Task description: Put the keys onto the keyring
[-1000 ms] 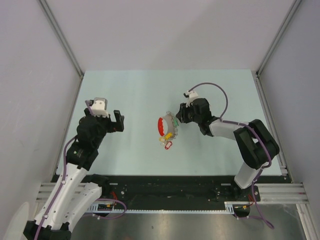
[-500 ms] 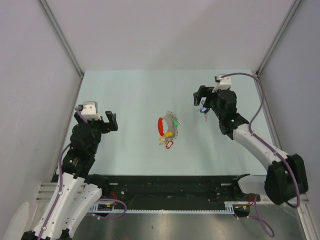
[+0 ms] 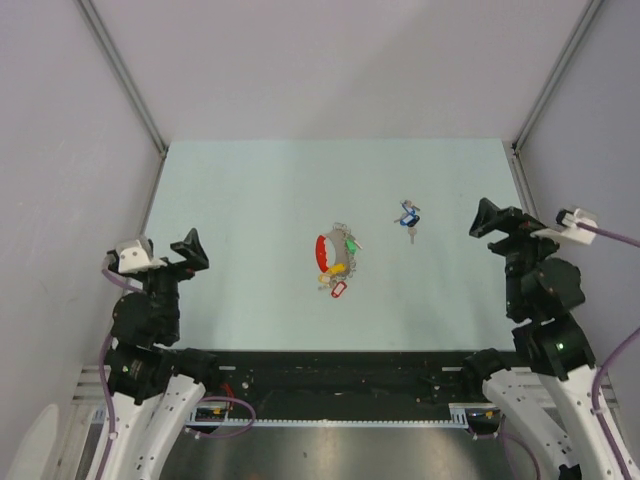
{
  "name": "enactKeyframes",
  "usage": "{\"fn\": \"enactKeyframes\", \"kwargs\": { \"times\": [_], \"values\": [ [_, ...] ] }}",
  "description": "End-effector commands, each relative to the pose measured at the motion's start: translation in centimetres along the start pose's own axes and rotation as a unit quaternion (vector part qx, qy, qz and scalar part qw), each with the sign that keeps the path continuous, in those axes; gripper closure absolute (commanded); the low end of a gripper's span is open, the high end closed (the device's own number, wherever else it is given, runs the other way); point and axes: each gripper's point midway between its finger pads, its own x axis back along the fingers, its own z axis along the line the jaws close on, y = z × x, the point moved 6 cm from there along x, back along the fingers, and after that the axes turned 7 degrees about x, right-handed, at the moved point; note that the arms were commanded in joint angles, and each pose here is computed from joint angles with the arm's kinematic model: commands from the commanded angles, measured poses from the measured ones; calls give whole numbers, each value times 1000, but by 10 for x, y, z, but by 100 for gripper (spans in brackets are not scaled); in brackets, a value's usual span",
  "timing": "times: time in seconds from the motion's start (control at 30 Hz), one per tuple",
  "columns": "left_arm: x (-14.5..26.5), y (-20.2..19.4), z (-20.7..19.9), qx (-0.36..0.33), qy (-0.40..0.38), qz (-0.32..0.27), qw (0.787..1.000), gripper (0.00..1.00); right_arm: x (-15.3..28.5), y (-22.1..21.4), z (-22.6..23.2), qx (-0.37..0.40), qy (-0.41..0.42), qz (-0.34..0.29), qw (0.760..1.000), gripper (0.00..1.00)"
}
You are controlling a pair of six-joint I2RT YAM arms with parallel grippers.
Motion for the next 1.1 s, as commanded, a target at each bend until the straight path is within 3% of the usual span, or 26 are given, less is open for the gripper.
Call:
{"fn": "enactKeyframes", "kwargs": {
  "times": [0.0, 0.27, 0.47, 1.07],
  "values": [
    [5, 13, 8, 29, 24, -52, 998, 0, 29, -2, -23, 40, -8, 4, 999, 0],
    [8, 14, 11, 29, 21, -75, 997, 0, 55, -17, -43, 71, 2, -16, 997, 0],
    [6, 10, 12, 31, 24, -73, 997, 0, 70, -12, -44, 59, 45, -77, 994, 0],
    [0, 7, 10, 27, 18, -68, 997, 0, 67, -16, -40, 62, 55, -64, 995, 0]
  ]
}}
